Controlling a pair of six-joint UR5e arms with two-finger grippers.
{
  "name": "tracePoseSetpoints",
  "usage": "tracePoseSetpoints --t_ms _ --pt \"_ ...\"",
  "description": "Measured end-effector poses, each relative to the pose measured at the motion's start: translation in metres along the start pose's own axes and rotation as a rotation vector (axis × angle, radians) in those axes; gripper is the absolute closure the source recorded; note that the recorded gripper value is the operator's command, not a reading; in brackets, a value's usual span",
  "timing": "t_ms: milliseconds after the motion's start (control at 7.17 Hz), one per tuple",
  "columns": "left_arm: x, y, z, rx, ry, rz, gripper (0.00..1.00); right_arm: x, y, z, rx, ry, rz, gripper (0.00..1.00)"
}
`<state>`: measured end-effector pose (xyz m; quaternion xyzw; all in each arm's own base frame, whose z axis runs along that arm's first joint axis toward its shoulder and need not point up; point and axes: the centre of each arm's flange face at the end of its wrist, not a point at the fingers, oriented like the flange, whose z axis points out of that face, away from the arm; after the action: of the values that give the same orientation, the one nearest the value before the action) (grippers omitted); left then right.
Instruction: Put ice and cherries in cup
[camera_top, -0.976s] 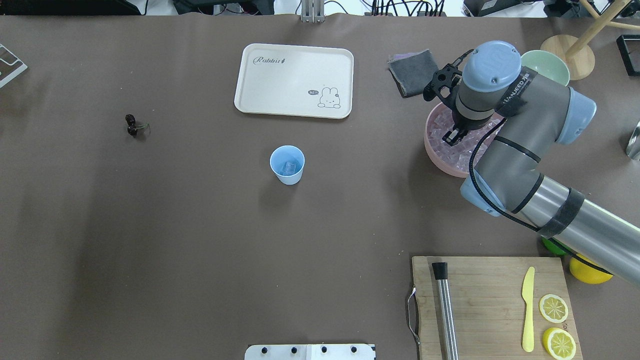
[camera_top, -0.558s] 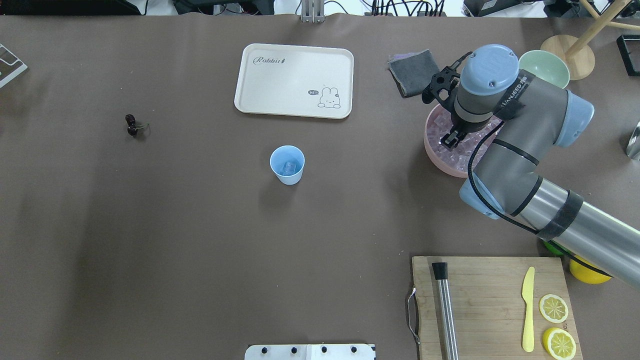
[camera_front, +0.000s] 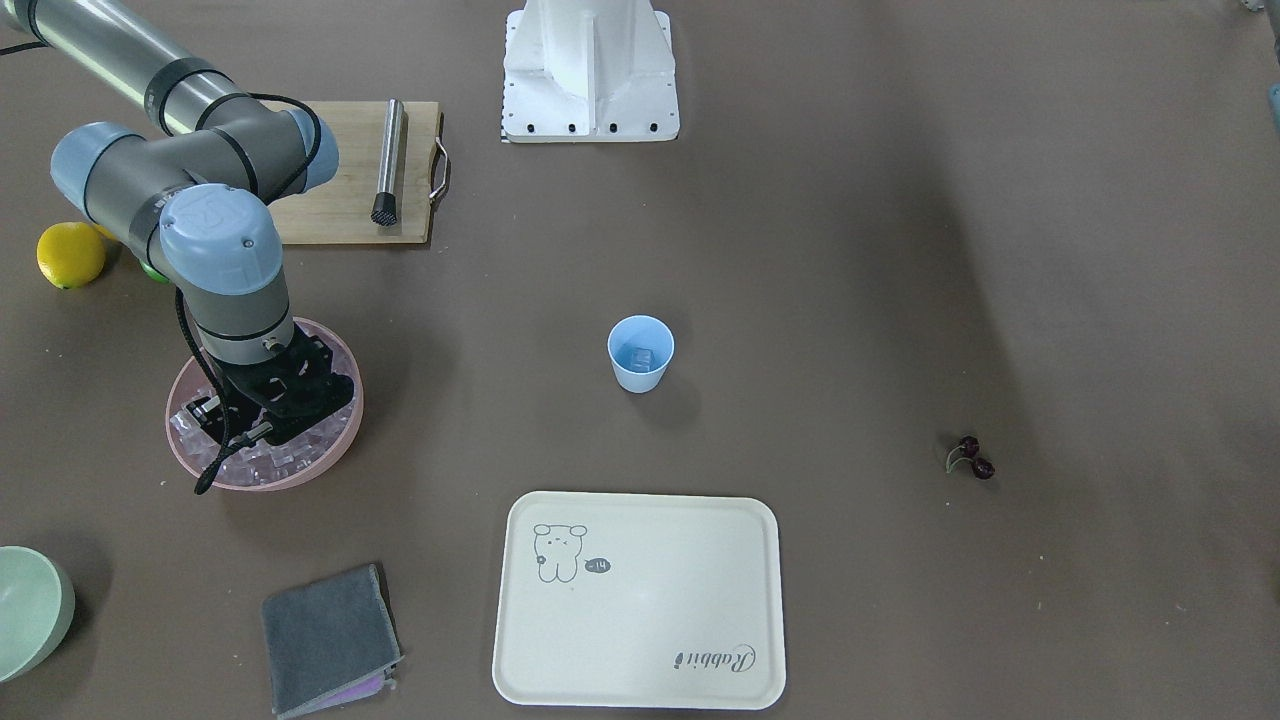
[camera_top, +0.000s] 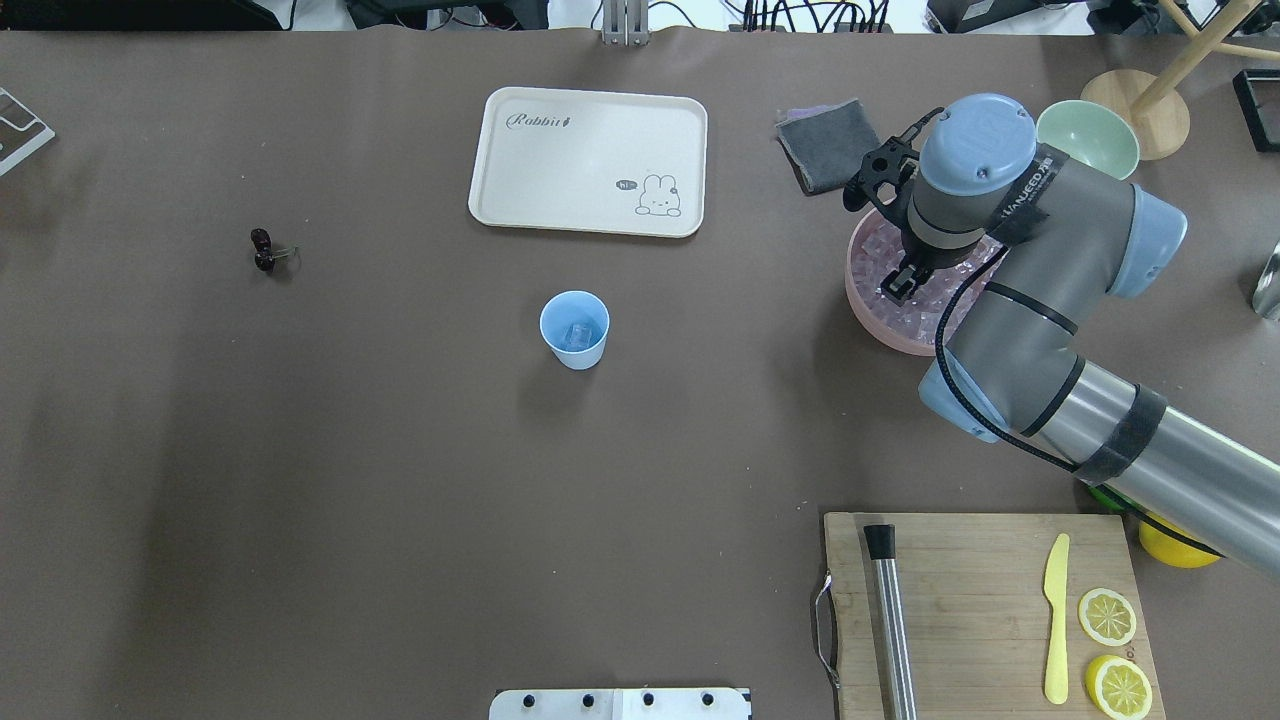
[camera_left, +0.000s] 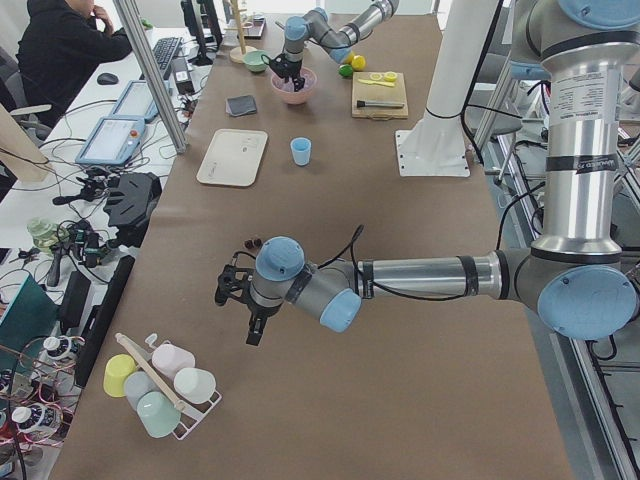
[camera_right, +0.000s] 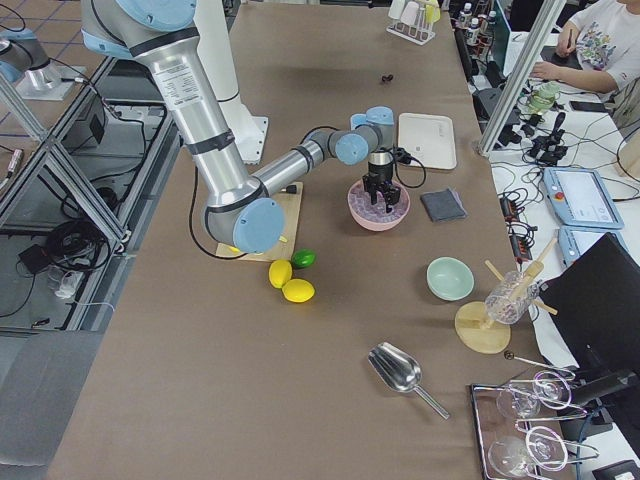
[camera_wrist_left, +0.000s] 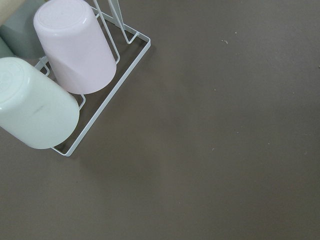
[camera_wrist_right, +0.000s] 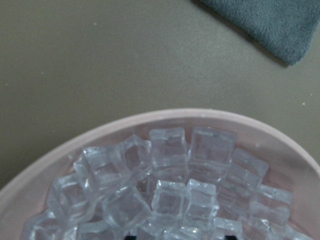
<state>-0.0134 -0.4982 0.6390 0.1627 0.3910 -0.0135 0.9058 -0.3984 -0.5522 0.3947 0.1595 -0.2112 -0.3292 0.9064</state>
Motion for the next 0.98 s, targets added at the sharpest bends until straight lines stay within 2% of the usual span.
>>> tracePoseSetpoints --t_ms 418,697,837,976 --pt "-0.002 0.002 0.001 -0.002 -0.001 -0.002 0.02 -0.001 0.000 0.000 0.002 0.004 0.006 1.00" --pt "-0.002 0.003 0.001 -0.003 -0.001 -0.003 0.02 -0.002 0.000 -0.002 0.005 0.008 0.004 1.00" --pt "-0.002 0.003 0.001 -0.004 -0.001 -0.003 0.02 -0.004 -0.002 -0.017 0.025 0.004 0.003 1.00" --pt "-0.002 0.004 0.001 -0.004 -0.001 -0.003 0.02 -0.006 -0.004 -0.045 0.037 -0.009 0.009 1.00"
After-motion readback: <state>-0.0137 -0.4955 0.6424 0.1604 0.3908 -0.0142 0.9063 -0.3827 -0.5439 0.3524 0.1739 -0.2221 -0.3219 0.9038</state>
